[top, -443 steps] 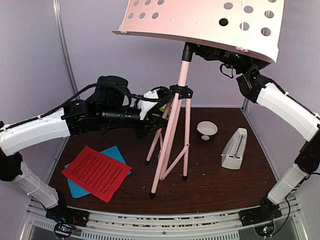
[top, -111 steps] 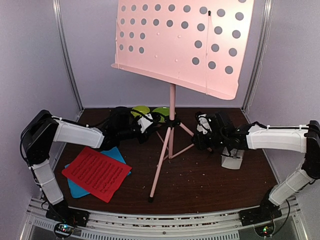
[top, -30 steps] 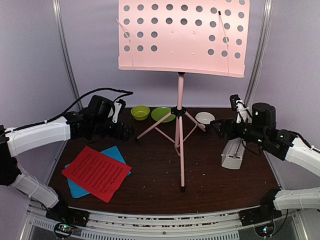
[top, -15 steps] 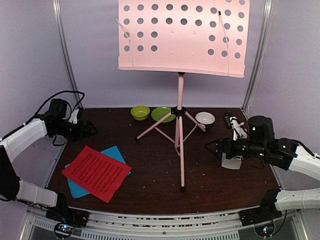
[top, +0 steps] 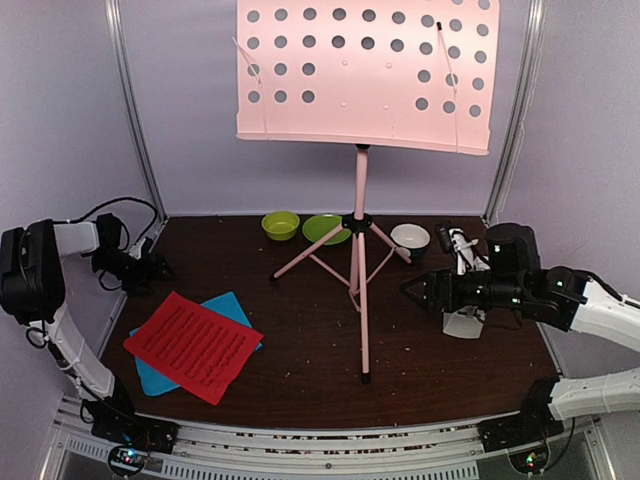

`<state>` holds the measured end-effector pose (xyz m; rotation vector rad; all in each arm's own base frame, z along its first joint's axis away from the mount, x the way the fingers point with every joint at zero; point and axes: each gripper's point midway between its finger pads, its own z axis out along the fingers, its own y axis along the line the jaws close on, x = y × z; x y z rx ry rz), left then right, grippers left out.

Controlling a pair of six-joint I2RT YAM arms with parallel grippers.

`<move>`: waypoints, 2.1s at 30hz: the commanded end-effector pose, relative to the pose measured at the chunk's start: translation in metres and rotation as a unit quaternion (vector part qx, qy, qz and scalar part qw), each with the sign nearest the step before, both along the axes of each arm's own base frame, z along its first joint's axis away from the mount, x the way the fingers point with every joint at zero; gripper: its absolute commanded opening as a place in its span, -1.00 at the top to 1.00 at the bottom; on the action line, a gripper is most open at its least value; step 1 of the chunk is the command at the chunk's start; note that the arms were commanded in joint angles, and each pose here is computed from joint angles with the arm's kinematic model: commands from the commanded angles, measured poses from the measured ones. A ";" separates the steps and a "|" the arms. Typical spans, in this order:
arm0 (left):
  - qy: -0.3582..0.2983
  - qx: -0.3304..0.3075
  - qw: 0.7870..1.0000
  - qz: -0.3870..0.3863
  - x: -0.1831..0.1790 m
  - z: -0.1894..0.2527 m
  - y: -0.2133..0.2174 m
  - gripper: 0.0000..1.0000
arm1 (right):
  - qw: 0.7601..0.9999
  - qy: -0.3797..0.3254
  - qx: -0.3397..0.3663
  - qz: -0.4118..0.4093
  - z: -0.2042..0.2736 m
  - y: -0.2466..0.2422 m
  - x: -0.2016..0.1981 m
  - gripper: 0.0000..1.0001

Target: Set up the instrument practice props

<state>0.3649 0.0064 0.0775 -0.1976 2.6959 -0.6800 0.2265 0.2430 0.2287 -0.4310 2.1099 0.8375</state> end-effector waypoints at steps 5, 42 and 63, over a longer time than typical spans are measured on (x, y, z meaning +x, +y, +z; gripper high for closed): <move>0.027 -0.001 0.998 -0.051 0.020 -0.033 0.009 -0.69 | 0.999 -0.011 0.036 0.011 0.028 0.021 0.010 -0.73; 0.104 0.034 0.987 -0.119 -0.018 -0.074 -0.026 1.00 | 0.999 -0.026 0.020 0.032 0.028 0.039 0.024 -0.73; -0.134 0.026 0.953 -0.269 -0.041 0.089 -0.163 1.00 | 0.996 -0.033 0.054 0.057 0.035 0.049 0.016 -0.72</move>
